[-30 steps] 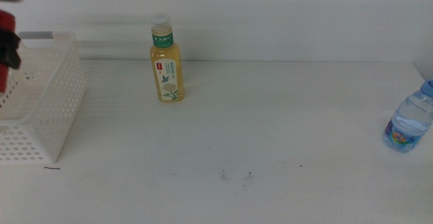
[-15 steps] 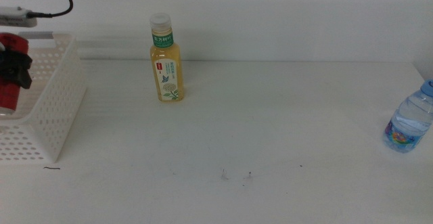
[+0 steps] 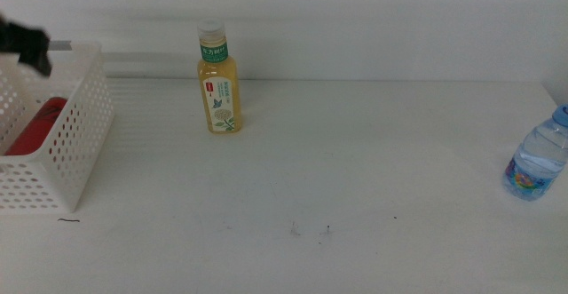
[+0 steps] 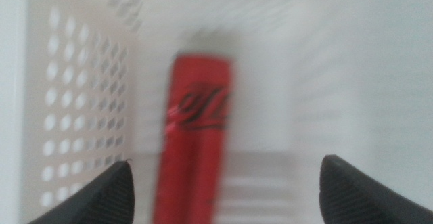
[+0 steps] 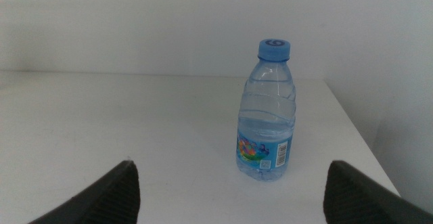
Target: Use arms to grab the bottles and put them into the dustbin to the left of the table.
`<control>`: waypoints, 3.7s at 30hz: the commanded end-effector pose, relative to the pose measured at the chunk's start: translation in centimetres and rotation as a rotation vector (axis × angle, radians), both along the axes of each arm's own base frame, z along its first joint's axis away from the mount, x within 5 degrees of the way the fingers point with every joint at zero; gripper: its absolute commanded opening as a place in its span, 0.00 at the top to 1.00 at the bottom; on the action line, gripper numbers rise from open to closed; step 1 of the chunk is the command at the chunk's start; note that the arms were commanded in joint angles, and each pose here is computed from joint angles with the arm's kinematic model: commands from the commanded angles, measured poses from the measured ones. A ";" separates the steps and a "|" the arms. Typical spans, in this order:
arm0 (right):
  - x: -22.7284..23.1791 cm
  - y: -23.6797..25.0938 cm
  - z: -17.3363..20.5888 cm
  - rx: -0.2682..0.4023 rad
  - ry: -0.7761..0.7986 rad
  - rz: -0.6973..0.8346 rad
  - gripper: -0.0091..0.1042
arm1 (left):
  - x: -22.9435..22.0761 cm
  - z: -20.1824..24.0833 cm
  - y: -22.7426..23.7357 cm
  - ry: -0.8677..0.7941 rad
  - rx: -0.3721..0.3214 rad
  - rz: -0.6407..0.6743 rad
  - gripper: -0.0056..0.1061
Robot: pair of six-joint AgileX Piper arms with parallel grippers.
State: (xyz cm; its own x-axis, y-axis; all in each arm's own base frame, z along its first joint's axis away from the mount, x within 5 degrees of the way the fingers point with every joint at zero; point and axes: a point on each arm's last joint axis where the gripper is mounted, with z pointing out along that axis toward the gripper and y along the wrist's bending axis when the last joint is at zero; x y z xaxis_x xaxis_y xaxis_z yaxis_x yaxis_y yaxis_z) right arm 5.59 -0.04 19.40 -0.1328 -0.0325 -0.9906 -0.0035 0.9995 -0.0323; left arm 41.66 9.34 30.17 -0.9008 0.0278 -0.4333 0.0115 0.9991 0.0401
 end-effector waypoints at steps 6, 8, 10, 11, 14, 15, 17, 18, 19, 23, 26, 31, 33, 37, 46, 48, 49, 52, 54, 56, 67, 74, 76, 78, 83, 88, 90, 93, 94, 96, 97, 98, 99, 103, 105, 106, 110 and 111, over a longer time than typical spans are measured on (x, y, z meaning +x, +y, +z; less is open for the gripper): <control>0.0 0.0 0.0 -0.012 -0.011 -0.007 0.12 | -4.5 7.4 -8.5 -0.219 -0.057 -0.069 0.11; 0.0 0.0 0.0 -0.012 -0.011 -0.007 0.12 | -6.4 8.6 -10.9 -0.328 -0.069 -0.107 0.11; 0.0 0.0 0.0 -0.012 -0.011 -0.007 0.12 | -8.2 9.0 -13.0 -0.429 -0.080 -0.158 0.11; 0.0 0.0 0.0 -0.012 -0.011 -0.007 0.12 | -9.4 9.3 -13.9 -0.478 -0.091 -0.179 0.11; 0.0 0.0 0.0 -0.012 -0.011 -0.007 0.12 | -12.7 9.4 -15.5 -0.550 -0.144 -0.207 0.11; 0.0 0.0 0.0 -0.012 -0.011 -0.007 0.12 | -13.5 9.2 -15.8 -0.557 -0.154 -0.218 0.11; 0.0 0.0 0.0 -0.012 -0.011 -0.007 0.12 | -15.2 8.4 -16.5 -0.575 -0.168 -0.249 0.11; 0.0 0.0 0.0 -0.012 -0.011 -0.007 0.12 | -15.8 7.7 -16.8 -0.571 -0.172 -0.266 0.11; 0.0 0.0 0.0 -0.012 -0.011 -0.007 0.12 | -16.5 7.2 -17.1 -0.581 -0.178 -0.281 0.11; 0.0 0.0 0.0 -0.012 -0.011 -0.007 0.12 | -18.4 4.8 -17.7 -0.687 -0.198 -0.320 0.11; 0.0 0.0 0.0 -0.012 -0.011 -0.007 0.12 | -19.8 2.4 -17.7 -0.835 -0.184 -0.362 0.11; 0.0 0.0 0.0 -0.012 -0.011 -0.007 0.12 | -21.9 -1.5 -16.9 -1.014 -0.210 -0.355 0.11; 0.0 0.0 0.0 -0.012 -0.011 -0.007 0.12 | -22.4 -2.6 -16.7 -1.046 -0.214 -0.353 0.11; 0.0 0.0 0.0 -0.012 -0.011 -0.007 0.12 | -23.4 -4.9 -16.3 -1.025 -0.250 -0.326 0.11; 0.0 0.0 0.0 -0.012 -0.011 -0.007 0.12 | -23.8 -5.9 -16.3 -0.960 -0.237 -0.349 0.11; 0.0 0.0 0.0 -0.012 -0.011 -0.007 0.12 | -23.8 -6.0 -16.3 -0.950 -0.239 -0.347 0.11; 0.0 0.0 0.0 -0.012 -0.011 -0.007 0.12 | -23.8 -6.0 -16.4 -0.948 -0.232 -0.353 0.11; 0.0 0.0 0.0 -0.012 -0.011 -0.007 0.12 | -23.4 -6.4 -16.6 -0.941 -0.223 -0.368 0.11; 0.0 0.0 0.0 -0.012 -0.011 -0.007 0.12 | -22.9 -7.2 -16.8 -0.919 -0.220 -0.370 0.11; 0.0 0.0 0.0 -0.012 -0.011 -0.007 0.12 | -22.2 -8.0 -17.0 -0.906 -0.229 -0.351 0.11; 0.0 0.0 0.0 -0.012 -0.011 -0.007 0.12 | -17.4 -12.0 -17.8 -0.991 -0.269 -0.193 0.11; 0.0 0.0 0.0 -0.012 -0.011 -0.007 0.12 | -13.0 -13.6 -19.6 -0.970 -0.264 -0.205 0.11; 0.0 0.0 0.0 -0.012 -0.011 -0.007 0.12 | -11.7 -14.0 -20.0 -0.970 -0.264 -0.203 0.11; 0.0 0.0 0.0 -0.012 -0.011 -0.007 0.12 | -10.4 -14.3 -20.4 -0.976 -0.265 -0.201 0.11; 0.0 0.0 0.0 -0.012 -0.011 -0.007 0.12 | -8.2 -15.2 -21.3 -0.964 -0.265 -0.206 0.11; 0.0 0.0 0.0 -0.012 -0.011 -0.007 0.12 | -6.0 -15.5 -21.9 -0.961 -0.262 -0.214 0.11; 0.0 0.0 0.0 -0.012 -0.011 -0.007 0.12 | -5.3 -15.7 -21.8 -0.961 -0.259 -0.214 0.11; 0.0 0.0 0.0 -0.012 -0.011 -0.007 0.12 | -4.6 -15.9 -21.5 -0.945 -0.250 -0.202 0.11; 0.0 0.0 0.0 -0.012 -0.011 -0.007 0.12 | -4.4 -15.9 -21.4 -0.945 -0.248 -0.198 0.11; 0.0 0.0 0.0 -0.012 -0.011 -0.007 0.12 | -4.2 -15.9 -21.2 -0.949 -0.245 -0.197 0.11; 0.0 0.0 0.0 -0.012 -0.011 -0.007 0.12 | -4.1 -15.9 -21.2 -0.951 -0.242 -0.199 0.11; 0.0 0.0 0.0 -0.012 -0.011 -0.007 0.12 | -4.0 -15.9 -21.1 -0.951 -0.241 -0.197 0.11; 0.0 0.0 0.0 -0.012 -0.011 -0.007 0.12 | -3.9 -15.8 -21.0 -0.953 -0.239 -0.194 0.11; 0.0 0.0 0.0 -0.012 -0.011 -0.007 0.12 | -3.5 -15.8 -21.1 -0.940 -0.237 -0.199 0.11; 0.0 0.0 0.0 -0.012 -0.011 -0.007 0.12 | -3.2 -15.9 -21.1 -0.939 -0.237 -0.199 0.11; 0.0 0.0 0.0 -0.012 -0.011 -0.007 0.12 | -3.0 -15.9 -21.2 -0.944 -0.240 -0.197 0.11; 0.0 0.0 0.0 -0.012 -0.011 -0.007 0.12 | -2.3 -16.5 -21.4 -0.942 -0.243 -0.195 0.11; 0.0 0.0 0.0 -0.012 -0.011 -0.007 0.12 | -2.1 -16.6 -21.5 -0.941 -0.243 -0.192 0.11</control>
State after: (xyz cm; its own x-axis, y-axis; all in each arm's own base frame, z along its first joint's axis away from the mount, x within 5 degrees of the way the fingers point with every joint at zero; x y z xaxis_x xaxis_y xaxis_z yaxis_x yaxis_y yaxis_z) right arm 5.59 -0.04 19.40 -0.1328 -0.0325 -0.9906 -0.0035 0.9995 -0.0323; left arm 39.23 -12.09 13.50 -0.1808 -0.0320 -0.9830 0.2460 0.9662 -0.0767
